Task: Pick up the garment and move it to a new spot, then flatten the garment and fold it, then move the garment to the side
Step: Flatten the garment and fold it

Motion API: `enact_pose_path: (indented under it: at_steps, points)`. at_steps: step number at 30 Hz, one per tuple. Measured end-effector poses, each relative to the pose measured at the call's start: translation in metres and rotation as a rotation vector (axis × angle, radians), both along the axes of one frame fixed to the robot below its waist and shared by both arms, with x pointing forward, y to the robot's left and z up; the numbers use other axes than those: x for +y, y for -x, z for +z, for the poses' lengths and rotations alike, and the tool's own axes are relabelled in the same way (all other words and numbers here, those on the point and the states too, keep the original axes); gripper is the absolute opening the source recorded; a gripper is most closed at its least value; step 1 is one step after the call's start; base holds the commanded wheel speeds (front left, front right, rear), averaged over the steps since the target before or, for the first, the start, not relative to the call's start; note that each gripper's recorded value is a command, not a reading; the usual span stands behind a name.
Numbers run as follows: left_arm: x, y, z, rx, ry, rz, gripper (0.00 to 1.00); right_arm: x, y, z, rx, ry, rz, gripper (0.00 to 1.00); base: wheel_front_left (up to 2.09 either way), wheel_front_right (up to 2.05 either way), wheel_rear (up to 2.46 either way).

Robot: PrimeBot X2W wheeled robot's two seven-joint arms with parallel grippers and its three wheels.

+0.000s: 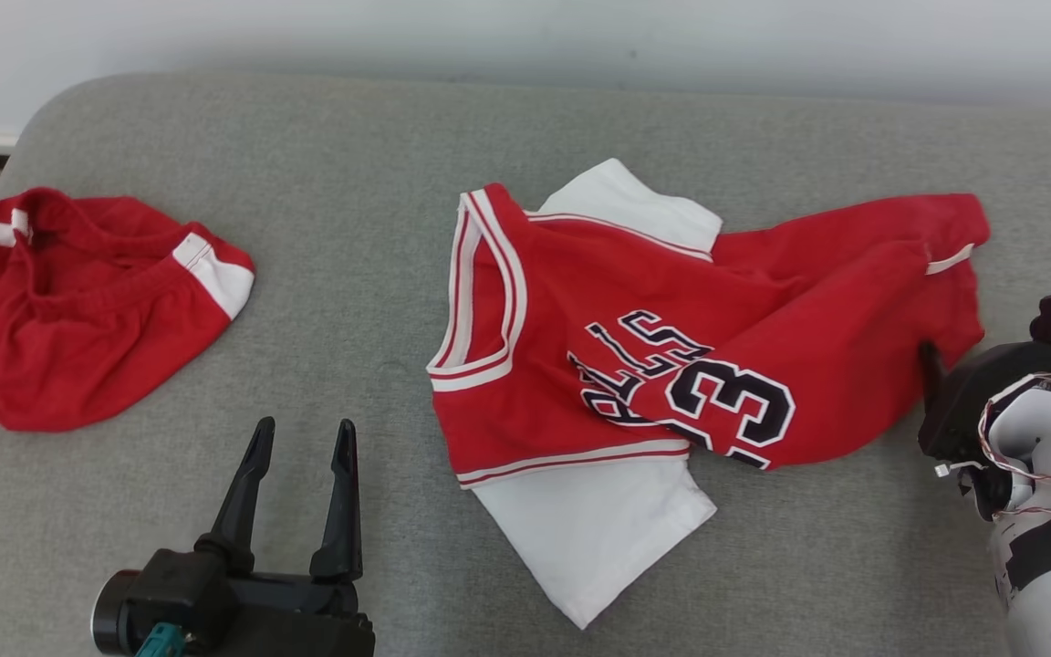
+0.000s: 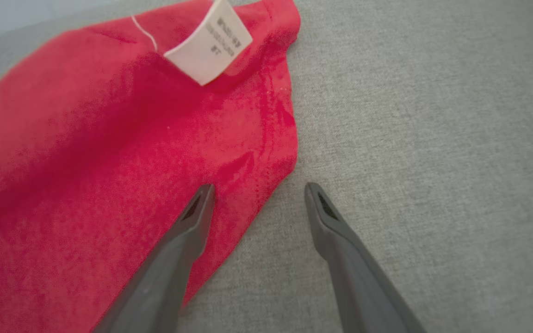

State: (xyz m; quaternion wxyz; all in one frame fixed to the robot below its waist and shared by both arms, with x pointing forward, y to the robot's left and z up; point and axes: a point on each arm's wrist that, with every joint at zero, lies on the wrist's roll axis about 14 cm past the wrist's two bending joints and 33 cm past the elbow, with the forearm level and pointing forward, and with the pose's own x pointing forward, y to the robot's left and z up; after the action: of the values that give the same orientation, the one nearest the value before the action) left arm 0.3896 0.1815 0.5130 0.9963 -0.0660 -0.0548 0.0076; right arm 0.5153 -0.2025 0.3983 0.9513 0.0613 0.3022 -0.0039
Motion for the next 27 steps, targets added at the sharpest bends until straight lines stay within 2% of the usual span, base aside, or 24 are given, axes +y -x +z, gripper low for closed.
enact_pose_path:
  at_steps: [7,8,9,10,15,20,21,27]
  points:
    - [0.009,0.002,-0.005,0.017,-0.009,0.027,1.0,0.015,-0.008,-0.016,0.054,0.0,0.029,1.0,0.0,0.0,0.0]
    - [0.009,0.002,-0.005,0.018,-0.01,0.029,1.0,0.016,-0.009,-0.015,0.048,0.001,0.033,0.9,0.0,0.0,0.0]
    - [0.009,0.002,-0.005,0.018,-0.011,0.031,1.0,0.018,-0.01,-0.013,0.036,0.007,0.04,0.15,0.0,0.0,0.0]
    - [0.009,0.002,-0.005,0.017,-0.011,0.031,1.0,0.019,-0.011,-0.012,0.027,0.008,0.043,0.0,0.0,0.0,0.0]
    - [0.008,0.004,-0.002,0.009,-0.009,0.03,1.0,0.022,-0.015,0.011,-0.115,-0.002,0.037,0.0,0.0,0.0,0.0]
    - [0.007,0.01,0.001,0.002,-0.007,0.033,1.0,0.032,-0.016,0.051,-0.294,-0.024,0.051,0.0,0.0,0.0,0.0]
    - [0.007,0.01,0.001,0.002,-0.007,0.033,1.0,0.032,-0.016,0.051,-0.294,-0.024,0.051,0.0,0.0,0.0,0.0]
    - [0.001,0.013,0.005,-0.011,-0.001,0.019,1.0,0.017,0.013,0.082,-0.391,-0.032,0.032,0.0,0.0,0.0,0.0]
